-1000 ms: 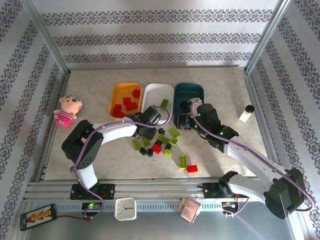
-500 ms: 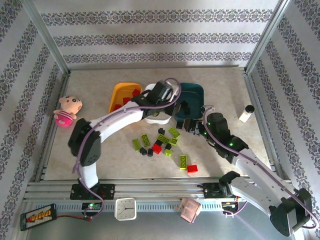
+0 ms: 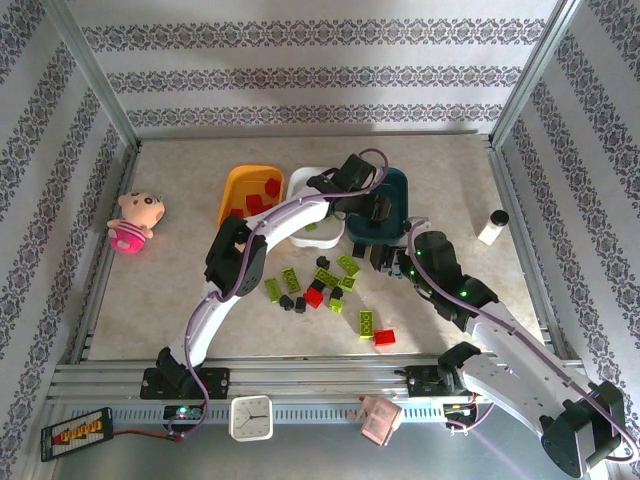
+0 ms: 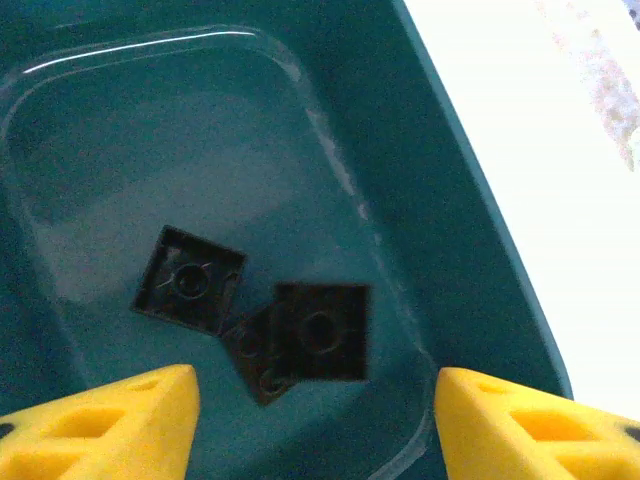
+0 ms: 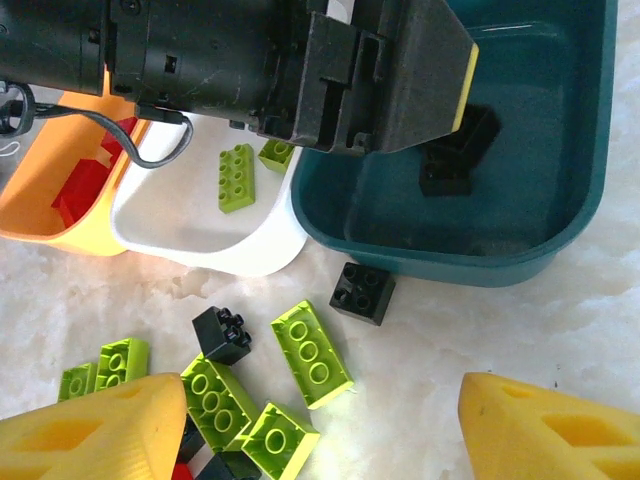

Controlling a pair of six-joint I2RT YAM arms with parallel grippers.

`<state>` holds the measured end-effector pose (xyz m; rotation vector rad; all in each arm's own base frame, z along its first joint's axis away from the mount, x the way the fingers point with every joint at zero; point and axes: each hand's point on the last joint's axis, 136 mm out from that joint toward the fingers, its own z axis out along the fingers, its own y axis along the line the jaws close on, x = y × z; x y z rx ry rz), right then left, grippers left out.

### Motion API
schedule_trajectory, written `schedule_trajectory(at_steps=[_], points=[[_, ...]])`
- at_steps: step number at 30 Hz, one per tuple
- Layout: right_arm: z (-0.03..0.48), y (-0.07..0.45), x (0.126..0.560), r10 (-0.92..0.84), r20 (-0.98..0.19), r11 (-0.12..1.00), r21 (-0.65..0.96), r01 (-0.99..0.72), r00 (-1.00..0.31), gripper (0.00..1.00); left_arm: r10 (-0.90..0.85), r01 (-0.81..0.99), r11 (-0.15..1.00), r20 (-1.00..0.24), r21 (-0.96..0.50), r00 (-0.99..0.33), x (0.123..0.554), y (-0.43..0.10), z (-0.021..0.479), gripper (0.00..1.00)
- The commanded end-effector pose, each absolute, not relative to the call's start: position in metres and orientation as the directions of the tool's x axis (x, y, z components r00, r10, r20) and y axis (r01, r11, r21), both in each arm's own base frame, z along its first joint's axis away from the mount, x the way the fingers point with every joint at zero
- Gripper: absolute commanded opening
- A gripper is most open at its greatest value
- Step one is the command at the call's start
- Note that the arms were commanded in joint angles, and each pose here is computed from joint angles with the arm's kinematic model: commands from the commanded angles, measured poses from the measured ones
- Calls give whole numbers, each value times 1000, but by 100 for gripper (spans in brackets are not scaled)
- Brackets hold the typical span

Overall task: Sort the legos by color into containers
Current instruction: Place the lego in the container, then pick up the lego from the center of the table.

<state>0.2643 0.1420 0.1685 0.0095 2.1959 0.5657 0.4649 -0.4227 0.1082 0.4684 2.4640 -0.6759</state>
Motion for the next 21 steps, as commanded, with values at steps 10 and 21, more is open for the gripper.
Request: schedule_trajectory(at_steps=[10, 21], points=[[174, 153, 268, 199, -729, 876, 433, -215, -654, 75, 45, 486, 754, -703, -442, -709, 438, -398, 227, 91], [144, 180, 266, 161, -690, 879, 425, -214, -706, 74, -109, 445, 730, -731, -519, -674, 336, -314, 232, 100]])
